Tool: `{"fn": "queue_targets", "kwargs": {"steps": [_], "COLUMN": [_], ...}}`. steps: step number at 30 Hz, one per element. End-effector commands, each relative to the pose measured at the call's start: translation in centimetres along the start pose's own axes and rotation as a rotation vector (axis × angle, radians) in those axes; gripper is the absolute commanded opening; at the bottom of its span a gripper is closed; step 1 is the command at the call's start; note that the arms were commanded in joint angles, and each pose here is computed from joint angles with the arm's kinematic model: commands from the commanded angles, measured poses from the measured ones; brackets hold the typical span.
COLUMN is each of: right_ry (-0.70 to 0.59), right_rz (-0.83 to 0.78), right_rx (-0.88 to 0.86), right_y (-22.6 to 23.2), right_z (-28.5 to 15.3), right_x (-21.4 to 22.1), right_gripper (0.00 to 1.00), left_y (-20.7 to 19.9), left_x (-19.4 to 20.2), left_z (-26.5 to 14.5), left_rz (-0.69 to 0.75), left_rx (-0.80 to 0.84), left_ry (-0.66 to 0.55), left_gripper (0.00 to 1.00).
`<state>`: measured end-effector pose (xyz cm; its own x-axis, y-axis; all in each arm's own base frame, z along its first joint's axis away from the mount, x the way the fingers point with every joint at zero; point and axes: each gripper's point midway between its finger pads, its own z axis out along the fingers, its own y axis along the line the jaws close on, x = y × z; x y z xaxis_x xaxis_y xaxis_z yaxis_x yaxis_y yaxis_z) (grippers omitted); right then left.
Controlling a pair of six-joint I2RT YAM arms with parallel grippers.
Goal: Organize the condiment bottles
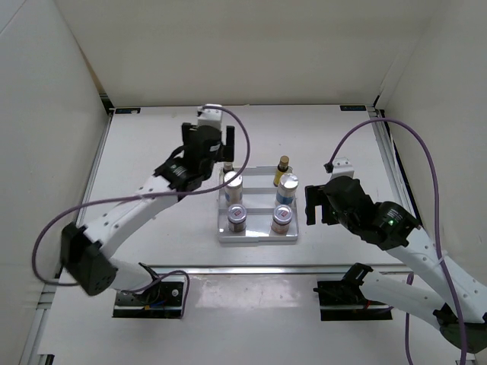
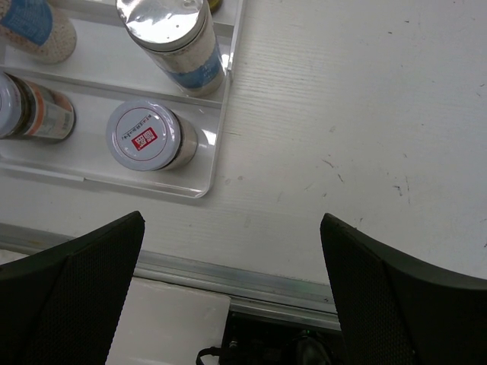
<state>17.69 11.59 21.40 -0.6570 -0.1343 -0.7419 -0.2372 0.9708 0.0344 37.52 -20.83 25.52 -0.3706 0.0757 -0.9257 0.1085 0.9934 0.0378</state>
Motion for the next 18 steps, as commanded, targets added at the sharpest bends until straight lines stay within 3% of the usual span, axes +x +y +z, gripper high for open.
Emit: {"fn": "queue_targets", "kwargs": {"steps": [1,4,5,10,11,14,18], "right_ry": [-0.006,0.005,0.005,0.036,0.032,0.045,0.058], "right_rz": [0.024,0.025,0.036,0.044,0.056,0.043,0.032], "right_rx": [0.035,0.068,0.084,0.195,0.194,0.215,0.232], "right_y": [-0.4,-0.8,-1.1,-2.4,-2.2,-2.3,-2.3], "right_z": [0.2,0.5,0.5,0.9,0.9,1.3,1.7], "right_x": [0.0,0.2,0.3,0.4,0.1,0.2,0.3], "right_gripper": [1.0,1.0,1.0,1.0,1.0,1.0,1.0], "left_y": [5.5,9.7,10.8,15.7,15.9,17.8,17.9], "left_x": [-5.8,-5.2,-2.9,1.8,4.4,5.1,4.4], "left_z": [-5.8,-8.7,-8.6,-12.2,-11.7,-13.3,-13.8], "left_rz": [-0.05,-0.042,-0.001,-0.058,-0.034,-0.096,-0.037], "left_rx": [-0.123,-0.212,-0.236,-0.297,-0.301,-0.356,-0.329], "left_ry": [-0.202,-0.268,-0.243,-0.292,-0.261,-0.356,-0.456], "left_gripper": [1.0,1.0,1.0,1.0,1.0,1.0,1.0]}}
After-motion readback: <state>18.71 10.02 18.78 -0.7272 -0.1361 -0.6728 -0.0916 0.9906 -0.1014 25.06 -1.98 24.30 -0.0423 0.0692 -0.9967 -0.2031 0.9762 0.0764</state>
